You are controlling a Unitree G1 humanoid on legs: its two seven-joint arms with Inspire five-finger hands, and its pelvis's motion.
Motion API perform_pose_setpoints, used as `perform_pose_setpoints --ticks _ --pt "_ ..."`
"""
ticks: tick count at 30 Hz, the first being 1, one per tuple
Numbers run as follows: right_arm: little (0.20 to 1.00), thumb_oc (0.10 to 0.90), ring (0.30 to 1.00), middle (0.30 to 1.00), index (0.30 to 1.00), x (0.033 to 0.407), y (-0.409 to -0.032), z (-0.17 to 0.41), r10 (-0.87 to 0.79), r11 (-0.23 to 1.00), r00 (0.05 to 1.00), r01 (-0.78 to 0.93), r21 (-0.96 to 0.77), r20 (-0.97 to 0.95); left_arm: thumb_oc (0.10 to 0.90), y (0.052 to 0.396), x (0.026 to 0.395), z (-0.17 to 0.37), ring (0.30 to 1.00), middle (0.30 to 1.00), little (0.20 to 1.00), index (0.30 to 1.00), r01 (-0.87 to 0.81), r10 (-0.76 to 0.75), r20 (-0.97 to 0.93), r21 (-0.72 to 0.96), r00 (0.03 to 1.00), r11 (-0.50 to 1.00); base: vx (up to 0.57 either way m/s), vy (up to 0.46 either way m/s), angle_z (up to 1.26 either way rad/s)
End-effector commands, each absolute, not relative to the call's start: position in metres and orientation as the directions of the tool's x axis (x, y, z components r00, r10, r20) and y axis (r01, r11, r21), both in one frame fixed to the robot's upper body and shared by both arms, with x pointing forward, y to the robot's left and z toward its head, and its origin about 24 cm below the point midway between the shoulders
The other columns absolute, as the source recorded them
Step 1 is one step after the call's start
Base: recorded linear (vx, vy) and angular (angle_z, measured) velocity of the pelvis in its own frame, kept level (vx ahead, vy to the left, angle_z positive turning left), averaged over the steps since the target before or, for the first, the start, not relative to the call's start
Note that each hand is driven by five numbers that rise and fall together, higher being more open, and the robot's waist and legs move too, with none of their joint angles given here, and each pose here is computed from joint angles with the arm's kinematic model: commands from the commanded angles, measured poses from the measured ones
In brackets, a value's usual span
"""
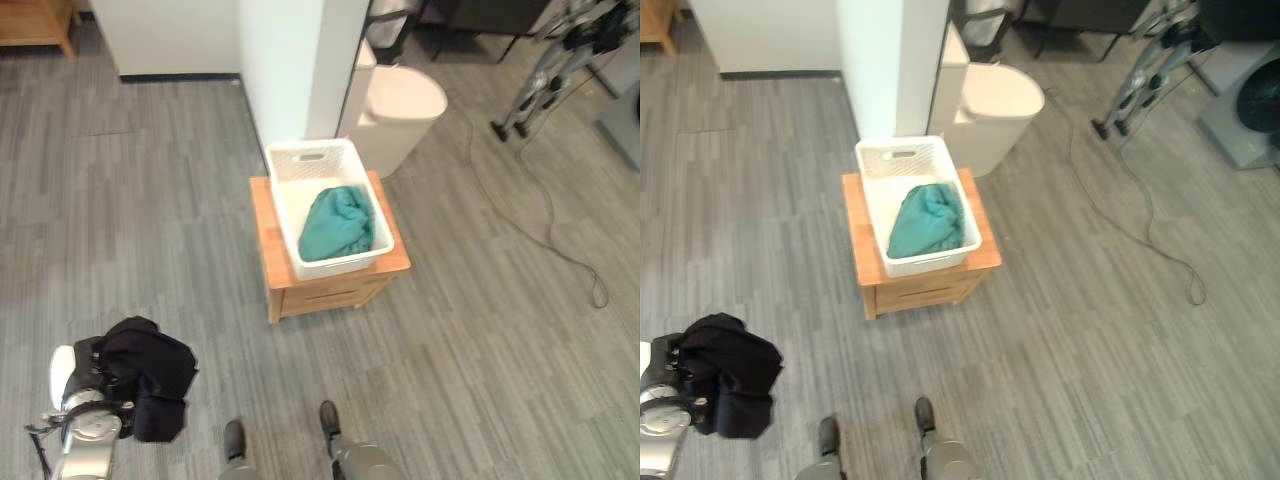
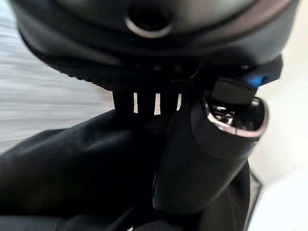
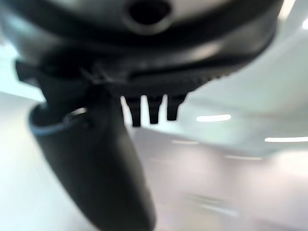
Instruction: Pick up bed clothes into laundry basket.
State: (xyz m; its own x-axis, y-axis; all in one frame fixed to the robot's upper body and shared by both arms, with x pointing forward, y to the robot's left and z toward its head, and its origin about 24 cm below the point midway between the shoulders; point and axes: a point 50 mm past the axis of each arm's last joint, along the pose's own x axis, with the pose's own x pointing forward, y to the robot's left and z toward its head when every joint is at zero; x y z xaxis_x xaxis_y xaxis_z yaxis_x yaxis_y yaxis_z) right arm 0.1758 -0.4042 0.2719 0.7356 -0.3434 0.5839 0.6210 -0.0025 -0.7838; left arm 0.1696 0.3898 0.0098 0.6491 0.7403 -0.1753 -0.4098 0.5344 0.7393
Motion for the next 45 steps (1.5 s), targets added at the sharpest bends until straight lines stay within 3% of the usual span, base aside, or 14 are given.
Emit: perform_pose_setpoints --ticks 1,4,7,9,10,14,16,17,18,22,29,36,43,45 --pt "0.9 0.8 0.9 0.9 0.9 0.142 -0.46 0.249 -0.618 -0.055 0.613 0.59 -0.806 0.491 0.4 0.401 0.207 0.091 0.3 0.3 0.3 0.3 -0.516 0.657 0.175 0.772 0.733 0.37 -0.04 0.096 -0.65" --pt "0.9 0.8 0.9 0.9 0.9 0.114 -0.479 0.207 -0.751 -0.038 0.543 0.532 -0.846 0.376 0.4 0.404 0.212 0.113 0.3 0.3 0.3 0.3 -0.542 0.632 0.259 0.783 0.731 0.305 -0.04 0.053 -0.56" --pt "0.9 0.8 0.9 0.9 0.9 0.068 -0.493 0.114 -0.927 0.07 0.357 0.455 -0.888 0.11 0.4 0.402 0.228 0.166 0.3 0.3 0.3 0.3 -0.594 0.542 0.435 0.789 0.719 0.155 -0.08 0.07 -0.36" --pt "0.9 0.8 0.9 0.9 0.9 0.069 -0.489 0.098 -0.934 0.098 0.35 0.45 -0.888 0.075 0.4 0.399 0.232 0.177 0.3 0.3 0.3 0.3 -0.609 0.518 0.473 0.784 0.713 0.122 -0.1 0.013 -0.38" --pt "0.9 0.8 0.9 0.9 0.9 0.065 -0.48 0.06 -0.952 0.17 0.305 0.443 -0.88 -0.03 0.4 0.395 0.242 0.194 0.3 0.3 0.3 0.3 -0.637 0.482 0.533 0.768 0.696 0.07 -0.09 -0.011 -0.61" --pt "0.9 0.8 0.9 0.9 0.9 0.044 -0.457 0.005 -0.947 0.276 0.256 0.331 -0.902 -0.196 0.4 0.386 0.256 0.222 0.3 0.3 0.3 0.3 -0.671 0.407 0.619 0.741 0.671 -0.021 -0.03 -0.035 -0.7" --pt "0.9 0.8 0.9 0.9 0.9 0.014 -0.432 -0.047 -0.905 0.417 0.16 0.145 -0.897 -0.395 0.4 0.38 0.265 0.242 0.3 0.3 0.3 0.3 -0.67 0.344 0.67 0.73 0.658 -0.138 0.06 -0.044 -0.11" --pt "0.9 0.8 0.9 0.9 0.9 0.015 -0.431 -0.049 -0.903 0.42 0.162 0.147 -0.896 -0.397 0.4 0.38 0.265 0.243 0.3 0.3 0.3 0.3 -0.671 0.342 0.672 0.728 0.657 -0.142 0.11 -0.073 -0.17" --pt "0.9 0.8 0.9 0.9 0.9 -0.001 -0.415 -0.072 -0.857 0.509 0.112 0.031 -0.86 -0.503 0.4 0.373 0.273 0.251 0.3 0.3 0.3 0.3 -0.674 0.307 0.685 0.721 0.66 -0.159 0.02 -0.06 -0.17" --pt "0.9 0.8 0.9 0.9 0.9 -0.029 -0.383 -0.101 -0.758 0.645 0.02 -0.12 -0.755 -0.652 0.4 0.362 0.287 0.267 0.3 0.3 0.3 0.3 -0.679 0.254 0.705 0.708 0.662 -0.195 0.03 -0.063 -0.04" --pt "0.9 0.8 0.9 0.9 0.9 -0.054 -0.372 -0.108 -0.69 0.722 -0.078 -0.132 -0.679 -0.719 0.4 0.361 0.302 0.277 0.3 0.3 0.3 0.3 -0.631 0.242 0.678 0.735 0.694 -0.25 0.0 -0.036 -0.05" --pt "0.9 0.8 0.9 0.9 0.9 -0.036 -0.385 -0.1 -0.715 0.699 -0.001 -0.03 -0.715 -0.699 0.4 0.367 0.314 0.292 0.3 0.3 0.3 0.3 -0.594 0.27 0.663 0.747 0.698 -0.298 -0.08 -0.042 -0.05" --pt "0.9 0.8 0.9 0.9 0.9 0.014 -0.374 -0.102 -0.697 0.692 0.241 -0.023 -0.722 -0.676 0.4 0.376 0.316 0.298 0.3 0.3 0.3 0.3 -0.556 0.299 0.642 0.764 0.706 -0.328 -0.03 -0.063 -0.1" --pt "0.9 0.8 0.9 0.9 0.9 0.018 -0.37 -0.103 -0.688 0.696 0.263 -0.026 -0.717 -0.677 0.4 0.377 0.317 0.297 0.3 0.3 0.3 0.3 -0.546 0.306 0.635 0.77 0.71 -0.33 0.0 -0.056 -0.25"
